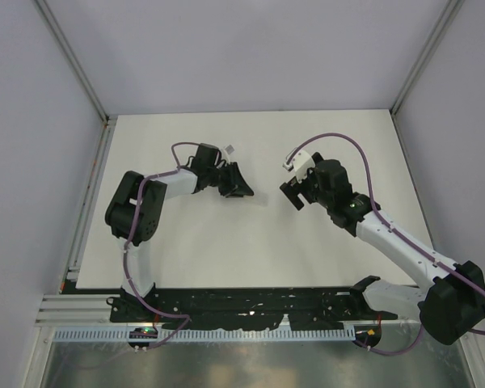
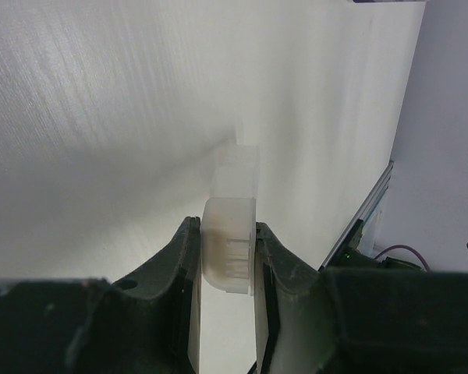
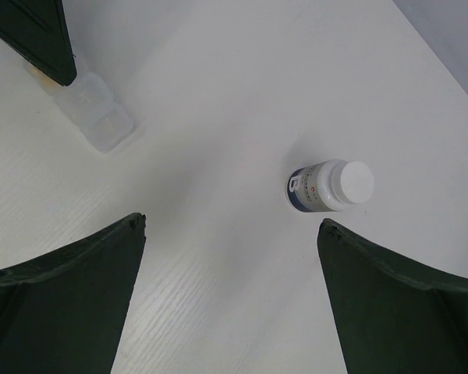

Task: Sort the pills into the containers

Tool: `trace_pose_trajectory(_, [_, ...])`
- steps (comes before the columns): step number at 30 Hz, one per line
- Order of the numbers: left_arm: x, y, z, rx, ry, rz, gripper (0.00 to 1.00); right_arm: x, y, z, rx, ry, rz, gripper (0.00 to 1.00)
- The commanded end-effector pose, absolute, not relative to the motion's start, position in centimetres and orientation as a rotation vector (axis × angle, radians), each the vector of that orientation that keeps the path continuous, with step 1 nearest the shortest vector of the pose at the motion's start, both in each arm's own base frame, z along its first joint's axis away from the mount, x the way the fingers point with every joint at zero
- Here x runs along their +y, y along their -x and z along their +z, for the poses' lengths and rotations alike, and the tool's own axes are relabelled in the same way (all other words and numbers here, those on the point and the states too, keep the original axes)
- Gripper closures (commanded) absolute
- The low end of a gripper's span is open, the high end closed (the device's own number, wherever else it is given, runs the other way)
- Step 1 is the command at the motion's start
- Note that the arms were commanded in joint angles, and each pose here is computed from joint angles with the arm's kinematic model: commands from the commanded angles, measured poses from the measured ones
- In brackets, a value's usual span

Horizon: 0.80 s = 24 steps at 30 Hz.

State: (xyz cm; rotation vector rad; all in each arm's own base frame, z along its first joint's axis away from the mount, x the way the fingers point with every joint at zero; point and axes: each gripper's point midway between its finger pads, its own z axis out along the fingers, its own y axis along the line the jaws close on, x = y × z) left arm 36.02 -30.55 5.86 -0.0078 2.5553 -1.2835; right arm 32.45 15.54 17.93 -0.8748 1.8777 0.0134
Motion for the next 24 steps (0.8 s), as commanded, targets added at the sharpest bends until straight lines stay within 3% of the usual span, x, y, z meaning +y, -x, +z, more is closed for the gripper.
trace_pose_trajectory(1, [-30.9,-37.1,6.1,2.534,-0.002,-1.256,0.71,15.9,-32.6,18.2,1.855,0.876,0.018,0.05])
trace_pose_trajectory(10, [-30.7,-36.8,5.8,2.556,-0.01,-1.239,0.56,16.0,-32.6,17.9,1.865,0.887,0.024,0.05])
trace_pose_trajectory(24, [-30.1,-36.9,5.0,2.576,-0.035,-1.167,0.52,16.2,-32.5,17.4,1.879,0.906,0.038,0.05])
